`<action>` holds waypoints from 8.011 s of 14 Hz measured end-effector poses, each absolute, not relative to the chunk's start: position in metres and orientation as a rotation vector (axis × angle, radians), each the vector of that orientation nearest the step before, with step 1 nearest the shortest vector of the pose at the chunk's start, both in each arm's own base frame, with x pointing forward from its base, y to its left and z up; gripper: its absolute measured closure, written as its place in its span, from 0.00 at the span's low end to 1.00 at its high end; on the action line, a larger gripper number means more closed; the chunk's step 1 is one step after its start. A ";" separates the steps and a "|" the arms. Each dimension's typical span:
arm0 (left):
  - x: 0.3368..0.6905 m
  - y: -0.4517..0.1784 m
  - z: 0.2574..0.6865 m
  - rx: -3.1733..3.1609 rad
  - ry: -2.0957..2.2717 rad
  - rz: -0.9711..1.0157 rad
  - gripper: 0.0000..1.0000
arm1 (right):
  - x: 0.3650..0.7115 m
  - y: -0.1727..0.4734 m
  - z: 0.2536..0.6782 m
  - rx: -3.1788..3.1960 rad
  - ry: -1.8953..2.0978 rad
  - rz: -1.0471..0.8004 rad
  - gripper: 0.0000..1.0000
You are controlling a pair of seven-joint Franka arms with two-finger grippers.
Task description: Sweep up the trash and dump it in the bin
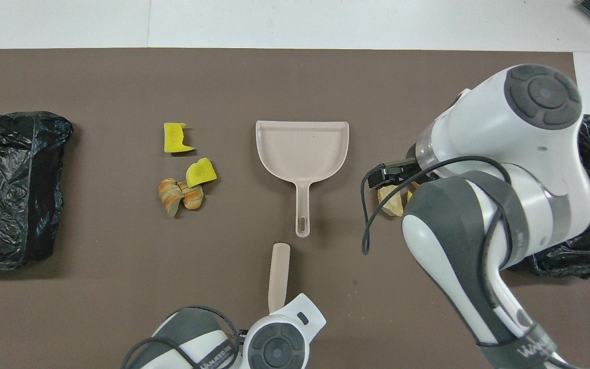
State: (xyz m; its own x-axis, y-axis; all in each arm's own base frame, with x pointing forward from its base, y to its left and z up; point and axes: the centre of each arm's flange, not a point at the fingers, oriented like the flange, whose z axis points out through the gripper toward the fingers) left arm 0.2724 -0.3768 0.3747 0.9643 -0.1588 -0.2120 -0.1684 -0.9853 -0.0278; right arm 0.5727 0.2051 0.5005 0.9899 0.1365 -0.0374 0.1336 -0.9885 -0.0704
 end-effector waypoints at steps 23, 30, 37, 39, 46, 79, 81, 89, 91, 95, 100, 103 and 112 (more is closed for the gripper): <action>0.565 -0.075 0.432 -3.148 0.225 0.099 0.74 | 0.540 0.365 0.346 -3.150 0.004 0.173 0.47; 0.578 -0.073 0.416 -3.047 0.294 0.116 0.74 | 0.534 0.365 0.354 -3.164 -0.065 0.208 0.69; 0.582 -0.078 0.394 -3.049 0.302 0.141 0.74 | 0.554 0.295 0.399 -2.963 -0.968 0.273 0.69; 0.575 -0.079 0.384 -3.054 0.283 0.179 0.74 | 0.562 0.278 0.398 -2.880 -1.213 0.279 0.69; 0.525 -0.087 0.361 -3.121 0.033 0.313 0.74 | 0.574 0.245 0.392 -2.646 -1.987 0.388 0.69; 0.481 -0.253 0.424 -3.284 0.156 0.190 0.74 | 0.563 0.277 0.362 -2.404 -2.403 0.292 0.69; 0.508 -0.220 0.443 -3.236 0.127 0.089 0.74 | 0.563 0.277 0.362 -2.403 -2.402 0.292 0.69; 0.618 -0.119 0.394 -3.037 0.418 -0.069 0.74 | 0.562 0.277 0.361 -2.405 -2.399 0.296 0.69; 0.628 -0.128 0.377 -3.019 0.501 -0.041 0.74 | 0.561 0.277 0.360 -2.405 -2.399 0.297 0.69; 0.610 -0.153 0.350 -2.990 0.602 0.127 0.74 | 0.560 0.277 0.358 -2.407 -2.394 0.306 0.69; 0.569 -0.180 0.340 -2.988 0.630 0.243 0.74 | 0.559 0.277 0.357 -2.408 -2.392 0.307 0.69; 0.525 -0.210 0.336 -3.059 0.591 0.352 0.74 | 0.559 0.277 0.357 -2.408 -2.392 0.309 0.69; 0.444 -0.336 0.345 -3.282 0.128 0.416 0.74 | 0.558 0.273 0.347 -2.411 -2.382 0.298 0.69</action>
State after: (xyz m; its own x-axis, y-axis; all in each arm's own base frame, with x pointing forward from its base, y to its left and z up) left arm 0.4441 -0.3356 0.3452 0.9657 -0.0973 -0.2407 -0.0549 -0.9827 0.1768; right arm 0.5578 0.2726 0.3474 0.0214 0.9528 -0.3027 0.9981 -0.0027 0.0620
